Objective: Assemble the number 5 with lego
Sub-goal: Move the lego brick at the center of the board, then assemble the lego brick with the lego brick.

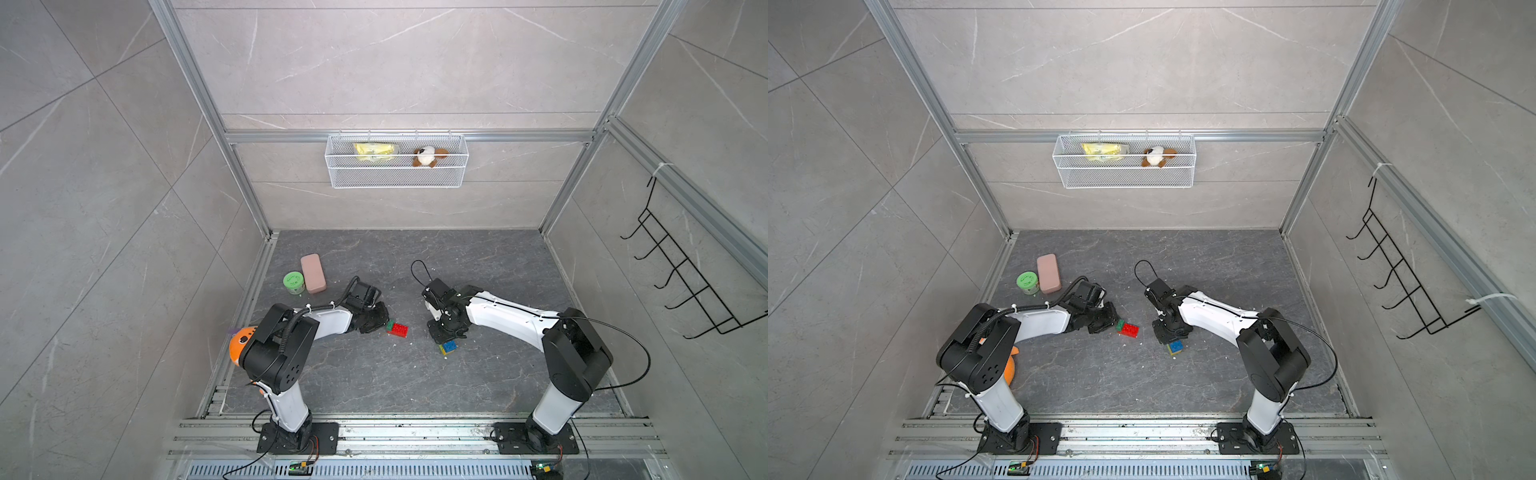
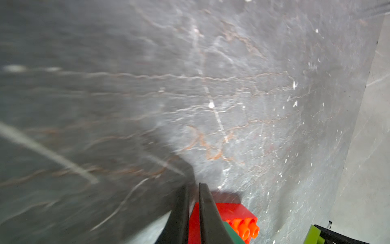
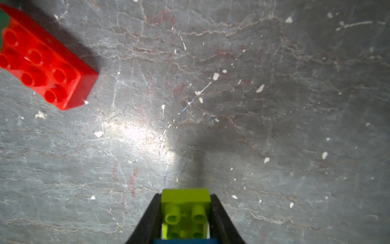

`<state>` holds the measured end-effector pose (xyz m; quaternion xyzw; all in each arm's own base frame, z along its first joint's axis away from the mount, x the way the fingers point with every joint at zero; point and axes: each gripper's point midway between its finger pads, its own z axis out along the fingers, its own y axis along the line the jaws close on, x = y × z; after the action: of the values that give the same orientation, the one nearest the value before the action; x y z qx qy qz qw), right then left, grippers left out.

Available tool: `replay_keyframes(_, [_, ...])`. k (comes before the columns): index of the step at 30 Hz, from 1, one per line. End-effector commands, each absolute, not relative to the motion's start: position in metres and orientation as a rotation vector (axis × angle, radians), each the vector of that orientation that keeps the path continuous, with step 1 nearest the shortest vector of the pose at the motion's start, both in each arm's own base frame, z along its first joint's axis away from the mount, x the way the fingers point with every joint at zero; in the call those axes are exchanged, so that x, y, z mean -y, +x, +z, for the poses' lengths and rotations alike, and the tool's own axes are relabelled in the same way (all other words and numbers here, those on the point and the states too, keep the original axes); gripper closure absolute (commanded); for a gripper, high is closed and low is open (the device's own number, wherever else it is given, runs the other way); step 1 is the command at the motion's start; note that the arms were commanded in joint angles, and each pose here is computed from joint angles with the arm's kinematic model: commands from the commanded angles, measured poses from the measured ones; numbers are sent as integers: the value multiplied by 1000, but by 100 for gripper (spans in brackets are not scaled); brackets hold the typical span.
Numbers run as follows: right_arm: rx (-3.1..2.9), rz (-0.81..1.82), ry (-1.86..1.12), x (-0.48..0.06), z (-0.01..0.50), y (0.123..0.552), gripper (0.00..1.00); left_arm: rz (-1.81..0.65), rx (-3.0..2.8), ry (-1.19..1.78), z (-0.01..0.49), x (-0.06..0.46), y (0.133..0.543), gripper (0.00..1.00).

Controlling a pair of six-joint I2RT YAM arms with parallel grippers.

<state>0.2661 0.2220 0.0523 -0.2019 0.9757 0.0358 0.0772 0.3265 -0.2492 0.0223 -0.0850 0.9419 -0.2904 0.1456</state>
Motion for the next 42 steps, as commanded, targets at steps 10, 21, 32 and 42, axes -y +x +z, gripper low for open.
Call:
replay_keyframes(10, [-2894, 282, -785, -233, 72, 248, 66, -919, -2700, -71, 41, 282, 328, 73])
replay_keyframes(21, [-2789, 488, -1049, -269, 109, 239, 65, -828, -2673, -139, 63, 231, 300, 63])
replay_keyframes(32, [-2707, 409, -1290, -298, 127, 245, 66, -818, -2694, -182, 48, 201, 250, 63])
replay_keyframes(42, [-2664, 216, -1432, -317, 115, 259, 65, -815, -2697, -213, 40, 191, 234, 62])
